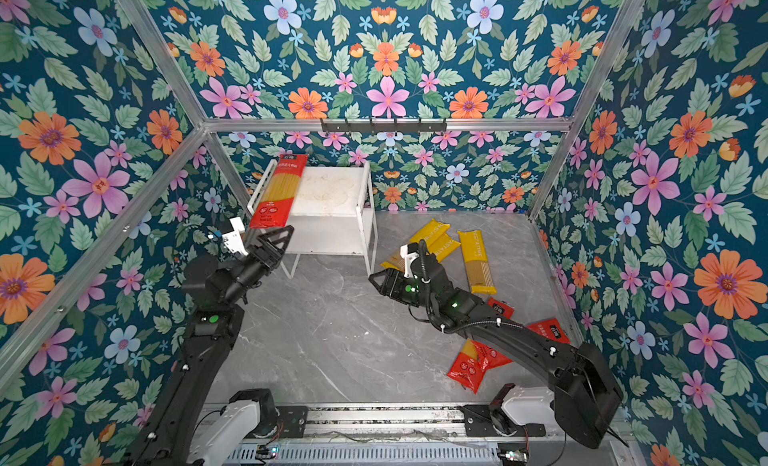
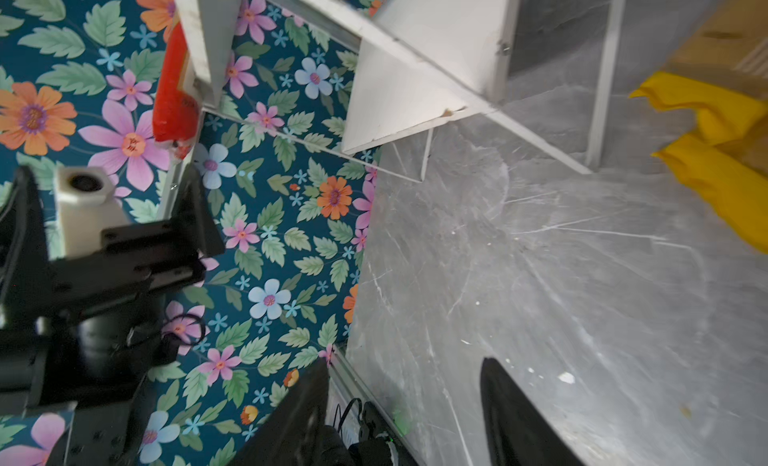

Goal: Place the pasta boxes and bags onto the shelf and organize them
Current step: 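Open the left gripper and pull it back from the shelf, then move the right gripper over the remaining red bags while the left arm draws back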

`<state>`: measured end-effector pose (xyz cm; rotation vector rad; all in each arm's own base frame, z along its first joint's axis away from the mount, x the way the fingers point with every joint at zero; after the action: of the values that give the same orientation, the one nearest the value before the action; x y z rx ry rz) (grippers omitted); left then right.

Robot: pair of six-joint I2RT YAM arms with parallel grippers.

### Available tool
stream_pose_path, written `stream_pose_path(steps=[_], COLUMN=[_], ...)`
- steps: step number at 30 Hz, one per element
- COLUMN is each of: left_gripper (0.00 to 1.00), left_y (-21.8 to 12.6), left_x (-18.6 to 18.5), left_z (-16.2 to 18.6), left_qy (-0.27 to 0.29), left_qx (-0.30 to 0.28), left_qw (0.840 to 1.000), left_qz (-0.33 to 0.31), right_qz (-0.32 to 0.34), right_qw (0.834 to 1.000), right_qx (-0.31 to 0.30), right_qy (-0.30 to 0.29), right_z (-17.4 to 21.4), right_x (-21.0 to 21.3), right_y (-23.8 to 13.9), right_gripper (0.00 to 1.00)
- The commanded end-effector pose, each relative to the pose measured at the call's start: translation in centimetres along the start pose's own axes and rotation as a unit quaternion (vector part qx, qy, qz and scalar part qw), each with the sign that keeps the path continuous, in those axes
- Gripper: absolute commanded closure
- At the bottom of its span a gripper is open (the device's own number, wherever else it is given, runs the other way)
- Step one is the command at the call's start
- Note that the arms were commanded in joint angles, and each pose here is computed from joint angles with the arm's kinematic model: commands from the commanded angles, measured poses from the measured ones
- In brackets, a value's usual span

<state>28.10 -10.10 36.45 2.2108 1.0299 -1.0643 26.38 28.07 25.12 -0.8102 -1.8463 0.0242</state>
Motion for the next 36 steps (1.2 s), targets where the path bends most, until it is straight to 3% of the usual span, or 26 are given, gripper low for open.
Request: stream_pose_path(steps=[1,5,10,16,19,21,23,28,30,36], left_gripper=[0.12,0.15,0.16,0.16,0.16,0.16,0.16,0.17,0.17,0.18], left_y=[0.0,0.0,0.1,1.5,2.3,3.0,3.7,5.6,6.3,8.0], left_x=[0.3,2.0,2.6,2.4,2.2,1.8,1.1,-0.5,-0.8,-1.5], left_z=[2.8,8.1,14.3,21.0,24.6,27.0,29.2,34.9,37.0,39.7], left_qy=[0.067,0.105,0.139,0.221,0.255,0.272,0.288,0.32,0.322,0.309], left_qx=[-0.007,0.031,0.064,0.138,0.175,0.199,0.221,0.274,0.294,0.318], left_qw=[0.998,0.993,0.988,0.965,0.951,0.941,0.932,0.907,0.9,0.896], left_qz=[-0.013,-0.035,-0.006,-0.024,-0.024,-0.021,-0.012,0.007,0.011,0.023], right_qz=[0.055,0.165,0.318,0.398,0.447,0.491,0.51,0.501,0.514,0.507], right_qw=[0.998,0.986,0.945,0.915,0.893,0.868,0.856,0.854,0.842,0.815], right_qx=[0.011,0.03,0.067,0.061,0.044,0.041,0.028,-0.021,-0.043,-0.108], right_qy=[-0.008,-0.022,-0.042,0.019,0.04,0.063,0.087,0.142,0.158,0.259], right_z=[0.5,1.4,2.4,3.4,4.2,4.9,5.1,4.1,3.6,3.6], right_x=[-2.8,-6.9,-12.8,-17.7,-19.4,-20.8,-21.9,-23.6,-24.0,-26.2], right_y=[-1.8,-4.6,-9.0,-13.8,-15.5,-16.9,-17.8,-19.2,-20.3,-22.8], right_gripper=[0.41,0.4,0.37,0.33,0.22,0.16,0.14,0.14,0.14,0.01])
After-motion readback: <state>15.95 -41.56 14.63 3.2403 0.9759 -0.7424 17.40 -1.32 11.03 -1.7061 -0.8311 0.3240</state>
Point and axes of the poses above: each gripper's point midway between its finger pads, its own y axis out along the fingers, its own x axis along the line the jaws close on, z = x × y, the point moved 3 cm from there along -y, back along the fingers, and after that the axes turned 1 degree about -y, right-handed, at the moved point
